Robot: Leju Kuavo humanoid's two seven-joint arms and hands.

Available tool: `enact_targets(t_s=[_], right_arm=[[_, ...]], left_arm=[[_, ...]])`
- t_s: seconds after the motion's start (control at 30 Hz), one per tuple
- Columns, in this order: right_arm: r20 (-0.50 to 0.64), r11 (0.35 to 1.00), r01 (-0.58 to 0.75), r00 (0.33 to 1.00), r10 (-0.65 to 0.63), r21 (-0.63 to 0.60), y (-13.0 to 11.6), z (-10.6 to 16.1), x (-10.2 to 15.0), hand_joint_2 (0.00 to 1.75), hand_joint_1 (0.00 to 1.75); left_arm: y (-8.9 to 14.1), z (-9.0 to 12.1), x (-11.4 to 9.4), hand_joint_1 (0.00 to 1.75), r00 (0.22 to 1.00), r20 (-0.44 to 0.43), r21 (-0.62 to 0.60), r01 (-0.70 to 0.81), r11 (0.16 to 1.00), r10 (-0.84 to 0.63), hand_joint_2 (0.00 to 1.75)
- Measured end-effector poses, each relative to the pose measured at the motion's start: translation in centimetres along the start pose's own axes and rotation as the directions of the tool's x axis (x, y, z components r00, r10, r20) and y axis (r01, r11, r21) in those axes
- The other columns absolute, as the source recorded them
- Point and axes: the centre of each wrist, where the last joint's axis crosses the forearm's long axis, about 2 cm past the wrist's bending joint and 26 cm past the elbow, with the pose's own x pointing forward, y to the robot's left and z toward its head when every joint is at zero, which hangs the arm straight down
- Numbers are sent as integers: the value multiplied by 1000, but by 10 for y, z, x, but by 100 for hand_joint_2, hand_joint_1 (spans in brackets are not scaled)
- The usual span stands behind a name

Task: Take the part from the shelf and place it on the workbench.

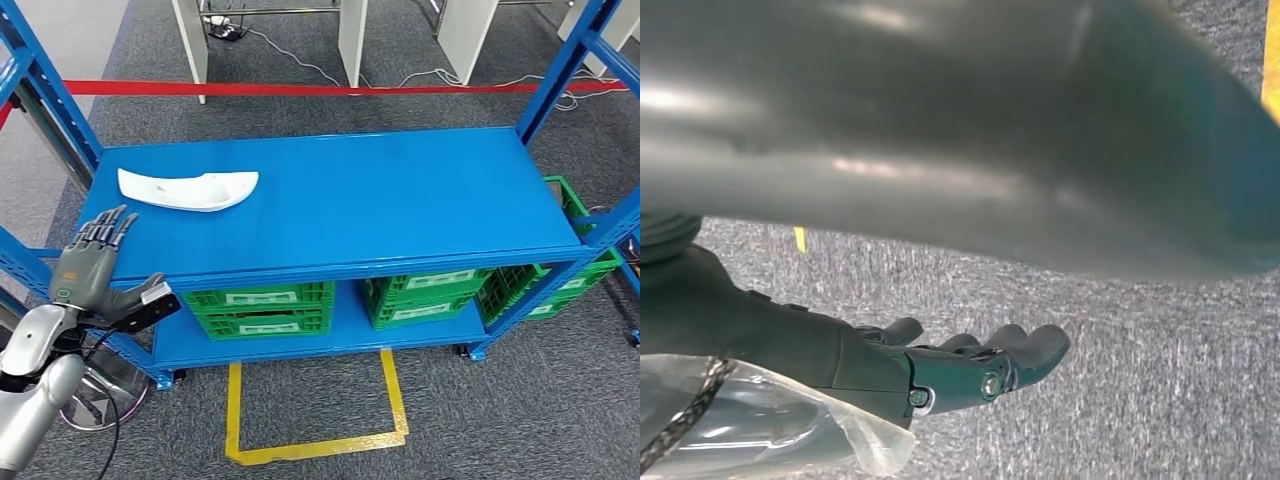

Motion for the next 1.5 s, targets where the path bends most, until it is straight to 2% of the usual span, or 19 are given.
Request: enact_targets(t_s=[0.43,0.83,1.2,1.33,1.5], right_arm=[[0,1000,1,1000,-1,3,0,0,0,0,0],[2,1000,0,1000,0,2,0,0,1,0,0],[14,1000,0,1000,0,8,-1,0,-1,0,0],[95,995,74,992,-80,71,-2,-1,-3,175,0],[167,976,155,969,-180,149,-3,-1,-5,175,0]], left_arm=[[-1,2,-1,0,1000,-4,-14,-26,1000,26,0],[1,5,-13,0,998,-25,-38,-65,997,64,0],[-3,10,-12,0,997,-29,-48,-78,996,77,0],[-3,13,-13,0,997,-22,-31,-68,997,67,0],[-8,24,-14,0,999,-11,-43,-49,998,48,0]])
